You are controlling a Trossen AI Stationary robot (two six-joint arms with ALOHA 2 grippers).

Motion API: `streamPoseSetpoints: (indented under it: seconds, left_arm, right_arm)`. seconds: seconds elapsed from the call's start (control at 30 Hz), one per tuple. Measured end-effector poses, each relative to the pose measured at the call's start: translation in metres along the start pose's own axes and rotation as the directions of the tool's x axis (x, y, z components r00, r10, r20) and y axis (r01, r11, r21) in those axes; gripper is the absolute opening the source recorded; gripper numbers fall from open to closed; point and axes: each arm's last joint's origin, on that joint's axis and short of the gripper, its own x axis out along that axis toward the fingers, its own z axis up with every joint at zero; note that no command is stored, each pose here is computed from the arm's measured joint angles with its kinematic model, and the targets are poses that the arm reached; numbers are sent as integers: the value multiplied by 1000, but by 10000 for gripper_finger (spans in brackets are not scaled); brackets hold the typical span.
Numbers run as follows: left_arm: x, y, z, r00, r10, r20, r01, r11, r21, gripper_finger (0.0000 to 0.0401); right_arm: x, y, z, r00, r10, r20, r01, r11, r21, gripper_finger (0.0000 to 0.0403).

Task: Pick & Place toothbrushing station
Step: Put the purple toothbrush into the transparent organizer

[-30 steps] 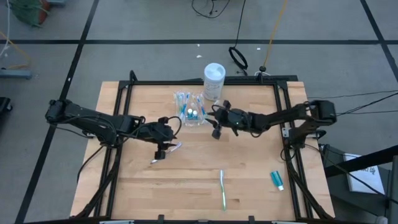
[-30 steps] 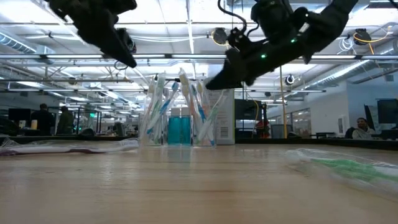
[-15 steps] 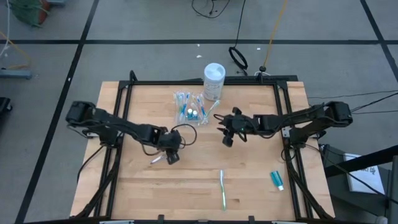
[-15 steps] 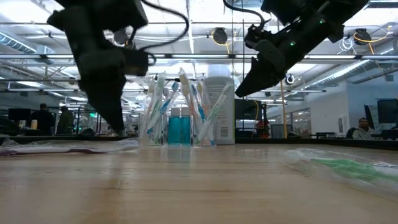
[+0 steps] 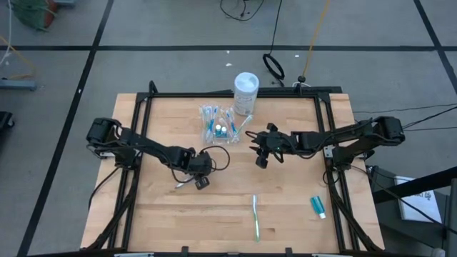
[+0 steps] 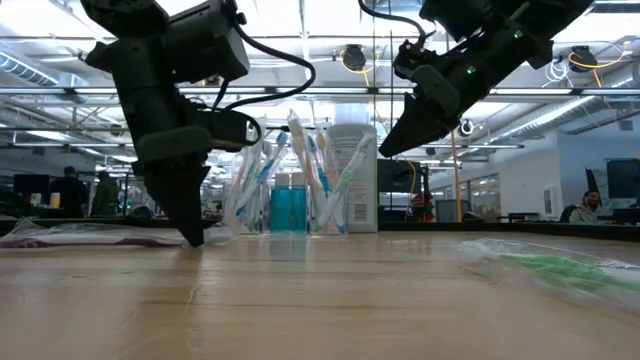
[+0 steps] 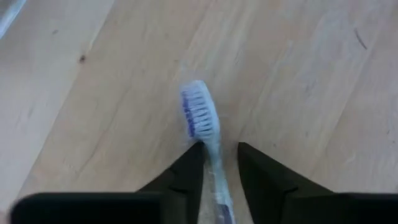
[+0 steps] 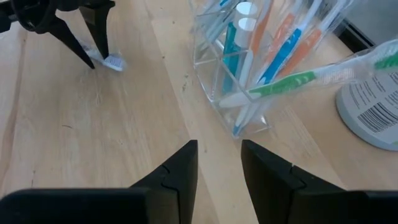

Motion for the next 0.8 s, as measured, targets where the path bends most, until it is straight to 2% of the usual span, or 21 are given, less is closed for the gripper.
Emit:
streamPoseSetpoints:
  seconds: [0.2, 0.3, 0.4, 0.47, 0.53, 0.6, 0.7, 0.73, 0.8]
  left_arm:
    - [0, -3, 3, 999, -4, 48, 0, 997, 72, 12]
    - [0, -6, 10, 991, -38, 131, 27, 996, 84, 17]
    - [-6, -13, 21, 961, -106, 255, 65, 984, 164, 17]
    - [-17, -19, 35, 898, -142, 417, 61, 978, 201, 8]
    - [-27, -23, 48, 807, -141, 574, 27, 979, 203, 5]
    - [-39, -24, 62, 682, -116, 722, -15, 985, 172, 11]
    - [-63, -23, 81, 451, -74, 889, -5, 996, 85, 16]
    - [-68, -20, 86, 396, -58, 917, -9, 998, 67, 14]
    - [-76, -14, 93, 315, -31, 949, -39, 998, 45, 7]
  right_arm:
    - [0, 0, 0, 1000, 0, 0, 0, 1000, 0, 113]
    - [0, 0, 0, 1000, -1, 0, 1, 1000, 0, 112]
    - [0, 0, 0, 1000, -2, 3, 2, 1000, 1, 113]
    - [0, 0, 1, 1000, -1, 10, 1, 1000, 5, 114]
    - [0, 0, 2, 1000, 1, 16, -1, 1000, 7, 113]
    - [0, 0, 2, 1000, 1, 16, -1, 1000, 7, 114]
    - [0, 0, 2, 1000, 1, 17, -1, 1000, 7, 114]
    - [0, 0, 2, 1000, 1, 18, -1, 1000, 8, 114]
    - [0, 0, 2, 1000, 1, 17, -1, 1000, 8, 114]
